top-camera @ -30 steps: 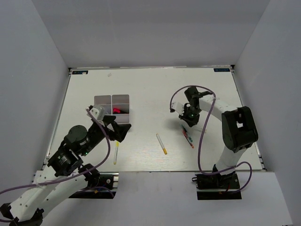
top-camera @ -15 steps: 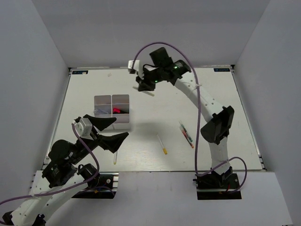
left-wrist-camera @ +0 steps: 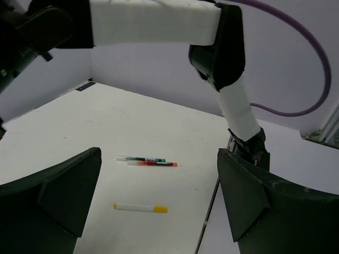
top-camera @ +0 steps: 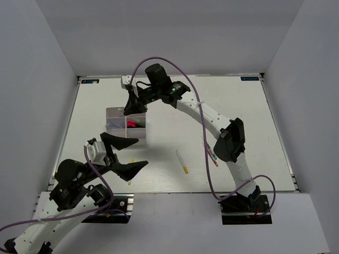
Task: Sort the stationery into containers
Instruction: Place the pen in the storage box, then pick up the pen from the center of the board.
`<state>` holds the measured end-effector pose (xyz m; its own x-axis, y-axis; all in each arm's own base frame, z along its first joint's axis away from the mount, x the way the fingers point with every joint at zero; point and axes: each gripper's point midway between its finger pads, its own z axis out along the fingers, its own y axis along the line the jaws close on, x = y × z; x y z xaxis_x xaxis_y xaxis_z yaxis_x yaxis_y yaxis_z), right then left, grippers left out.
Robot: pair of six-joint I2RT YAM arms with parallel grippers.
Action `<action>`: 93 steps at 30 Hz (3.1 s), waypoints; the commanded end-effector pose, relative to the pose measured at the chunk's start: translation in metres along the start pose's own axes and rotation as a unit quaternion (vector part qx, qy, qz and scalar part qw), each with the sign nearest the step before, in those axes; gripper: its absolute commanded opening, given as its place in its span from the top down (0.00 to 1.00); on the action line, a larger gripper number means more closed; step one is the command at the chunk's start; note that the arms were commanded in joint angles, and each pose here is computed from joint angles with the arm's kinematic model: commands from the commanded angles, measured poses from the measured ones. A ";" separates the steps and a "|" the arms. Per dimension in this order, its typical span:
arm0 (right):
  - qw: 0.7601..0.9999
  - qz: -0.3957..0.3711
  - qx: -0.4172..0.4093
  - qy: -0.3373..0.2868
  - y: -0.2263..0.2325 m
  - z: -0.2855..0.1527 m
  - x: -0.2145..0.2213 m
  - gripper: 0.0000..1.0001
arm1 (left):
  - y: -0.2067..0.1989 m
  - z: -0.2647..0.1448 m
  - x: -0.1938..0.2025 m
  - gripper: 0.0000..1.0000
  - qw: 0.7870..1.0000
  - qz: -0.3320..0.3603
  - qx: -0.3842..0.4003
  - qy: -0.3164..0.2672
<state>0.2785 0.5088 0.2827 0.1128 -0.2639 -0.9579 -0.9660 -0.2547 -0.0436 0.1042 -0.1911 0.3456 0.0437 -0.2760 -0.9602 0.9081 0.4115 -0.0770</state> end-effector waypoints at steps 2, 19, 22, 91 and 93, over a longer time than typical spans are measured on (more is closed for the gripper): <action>0.996 -0.038 -0.053 -0.057 0.009 0.034 -0.019 1.00 | -0.008 0.001 0.002 0.00 1.000 0.010 0.029 0.002; 0.991 -0.061 -0.080 -0.092 -0.001 0.105 0.011 1.00 | -0.008 0.004 0.007 0.00 0.999 0.010 0.036 0.017; 0.991 -0.060 -0.079 -0.089 -0.005 0.110 0.025 1.00 | -0.008 0.004 0.009 0.00 0.999 0.008 0.035 0.021; 0.916 0.263 0.303 -0.014 0.076 -0.254 0.146 0.41 | 0.123 -0.089 0.243 0.34 0.678 -0.248 -0.566 0.398; 0.919 0.247 0.304 -0.026 0.081 -0.257 0.138 0.41 | 0.132 -0.097 0.245 0.34 0.663 -0.229 -0.588 0.402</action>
<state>0.2844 0.2109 0.1993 -0.4360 -0.1985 -0.8778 -0.8124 0.5065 0.2890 0.1839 -0.1345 0.0752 -0.8269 -0.2273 -0.5144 -0.1625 0.9722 -0.1684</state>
